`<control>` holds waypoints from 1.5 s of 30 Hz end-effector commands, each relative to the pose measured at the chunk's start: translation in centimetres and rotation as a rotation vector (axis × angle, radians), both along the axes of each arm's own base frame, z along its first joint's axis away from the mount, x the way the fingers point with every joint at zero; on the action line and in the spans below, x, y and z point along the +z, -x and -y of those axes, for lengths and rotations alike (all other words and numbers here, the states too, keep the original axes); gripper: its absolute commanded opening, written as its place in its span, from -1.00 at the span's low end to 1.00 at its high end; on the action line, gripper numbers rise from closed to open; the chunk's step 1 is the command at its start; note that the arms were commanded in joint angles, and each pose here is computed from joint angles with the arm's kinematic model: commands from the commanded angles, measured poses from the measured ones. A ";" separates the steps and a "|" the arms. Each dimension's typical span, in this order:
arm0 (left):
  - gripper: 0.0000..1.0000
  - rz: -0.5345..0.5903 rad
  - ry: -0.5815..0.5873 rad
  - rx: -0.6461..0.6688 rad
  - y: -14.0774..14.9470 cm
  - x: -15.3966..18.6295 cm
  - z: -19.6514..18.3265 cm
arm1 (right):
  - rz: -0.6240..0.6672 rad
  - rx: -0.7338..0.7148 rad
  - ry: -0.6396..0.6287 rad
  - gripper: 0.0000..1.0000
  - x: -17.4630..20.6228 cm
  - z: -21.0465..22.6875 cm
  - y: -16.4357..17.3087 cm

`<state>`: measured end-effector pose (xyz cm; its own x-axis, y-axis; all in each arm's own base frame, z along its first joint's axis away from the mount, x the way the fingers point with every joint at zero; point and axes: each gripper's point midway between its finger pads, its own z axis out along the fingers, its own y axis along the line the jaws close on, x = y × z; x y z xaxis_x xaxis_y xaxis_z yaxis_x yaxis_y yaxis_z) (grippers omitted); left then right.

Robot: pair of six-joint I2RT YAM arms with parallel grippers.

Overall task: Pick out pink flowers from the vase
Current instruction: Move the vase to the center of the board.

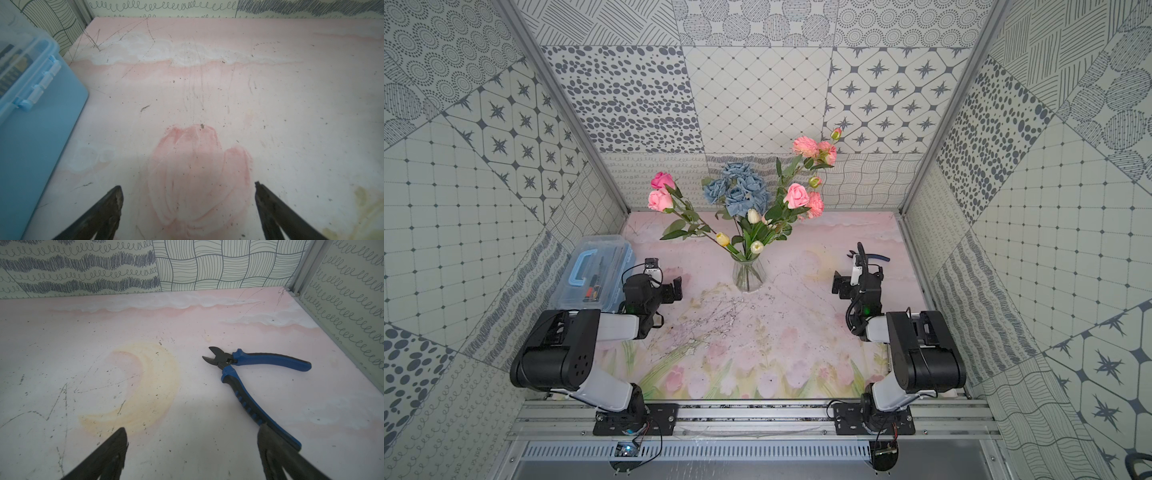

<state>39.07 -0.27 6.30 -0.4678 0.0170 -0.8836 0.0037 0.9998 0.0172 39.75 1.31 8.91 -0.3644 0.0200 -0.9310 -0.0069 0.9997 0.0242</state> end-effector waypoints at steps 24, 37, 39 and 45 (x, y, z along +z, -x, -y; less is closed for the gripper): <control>0.97 0.069 0.145 -0.030 5.4 10.9 10.5 | -0.026 0.027 -0.319 0.96 9.0 -2.7 -0.2; 0.97 0.464 0.065 -0.335 6.3 9.0 22.7 | -0.119 0.280 -0.445 0.96 6.7 -11.2 4.3; 0.97 0.485 0.030 -0.375 5.3 8.7 24.6 | -0.140 0.291 -0.436 0.96 6.1 -11.6 5.0; 0.97 0.536 0.012 -0.433 3.2 9.5 28.6 | -0.187 0.274 -0.407 0.96 5.0 -11.1 6.4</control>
<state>33.80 -26.05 8.04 -0.2192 0.2206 -0.9504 0.4107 0.9045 0.1152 33.88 12.68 13.42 -0.5823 0.2567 -0.7714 -0.2197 0.8638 0.4533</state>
